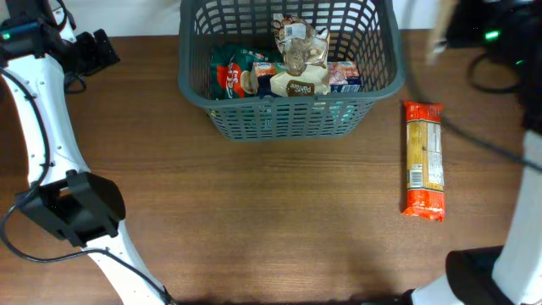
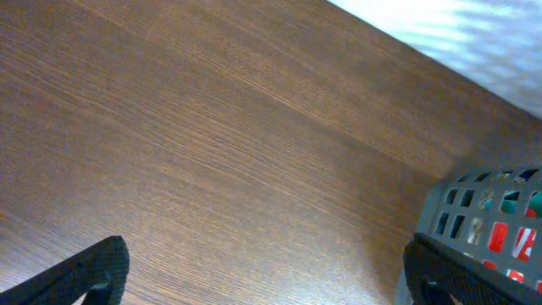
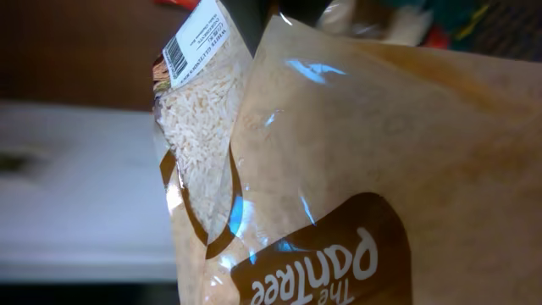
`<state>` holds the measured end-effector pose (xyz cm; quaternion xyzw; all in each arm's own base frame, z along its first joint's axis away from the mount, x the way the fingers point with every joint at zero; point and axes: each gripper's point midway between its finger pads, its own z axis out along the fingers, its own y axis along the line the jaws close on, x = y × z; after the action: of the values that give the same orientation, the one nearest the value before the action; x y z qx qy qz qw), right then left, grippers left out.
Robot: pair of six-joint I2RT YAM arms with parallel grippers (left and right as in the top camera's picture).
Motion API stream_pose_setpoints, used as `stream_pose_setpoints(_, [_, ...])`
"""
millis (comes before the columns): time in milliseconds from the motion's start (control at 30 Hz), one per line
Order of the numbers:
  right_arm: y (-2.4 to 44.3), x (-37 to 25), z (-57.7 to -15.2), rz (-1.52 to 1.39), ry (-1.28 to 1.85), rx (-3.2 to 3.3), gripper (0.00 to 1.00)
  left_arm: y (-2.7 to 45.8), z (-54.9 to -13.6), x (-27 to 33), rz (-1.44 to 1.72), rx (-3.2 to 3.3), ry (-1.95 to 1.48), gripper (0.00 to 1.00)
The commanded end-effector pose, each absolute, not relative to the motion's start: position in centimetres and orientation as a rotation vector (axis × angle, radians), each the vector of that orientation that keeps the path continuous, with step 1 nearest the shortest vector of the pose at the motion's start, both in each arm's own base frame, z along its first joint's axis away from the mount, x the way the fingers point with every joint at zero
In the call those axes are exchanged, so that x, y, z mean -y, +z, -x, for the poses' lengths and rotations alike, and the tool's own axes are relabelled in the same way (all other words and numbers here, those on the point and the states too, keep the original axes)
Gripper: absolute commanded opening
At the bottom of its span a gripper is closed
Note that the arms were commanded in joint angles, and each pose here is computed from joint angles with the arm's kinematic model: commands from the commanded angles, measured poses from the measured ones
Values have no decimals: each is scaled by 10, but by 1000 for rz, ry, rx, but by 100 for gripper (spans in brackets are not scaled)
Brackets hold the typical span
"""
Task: Pack container
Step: 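Carry the rice bag with right gripper and release it into basket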
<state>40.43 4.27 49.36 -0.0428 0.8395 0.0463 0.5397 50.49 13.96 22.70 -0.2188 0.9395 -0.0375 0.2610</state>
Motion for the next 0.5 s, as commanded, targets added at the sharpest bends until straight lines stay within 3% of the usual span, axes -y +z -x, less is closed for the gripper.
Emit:
stream_pose_setpoints(0, [490, -97, -403, 333, 150, -1977, 4, 226, -504, -142, 614, -2539, -96, 99])
stream_pose_setpoints(300, [435, -184, -433, 843, 53, -1939, 4, 226, -504, -142, 614, -2539, -96, 99])
stream_pose_setpoints(467, [400, -205, -468, 946, 24, -1932, 4, 226, -504, -142, 614, -2539, -96, 99])
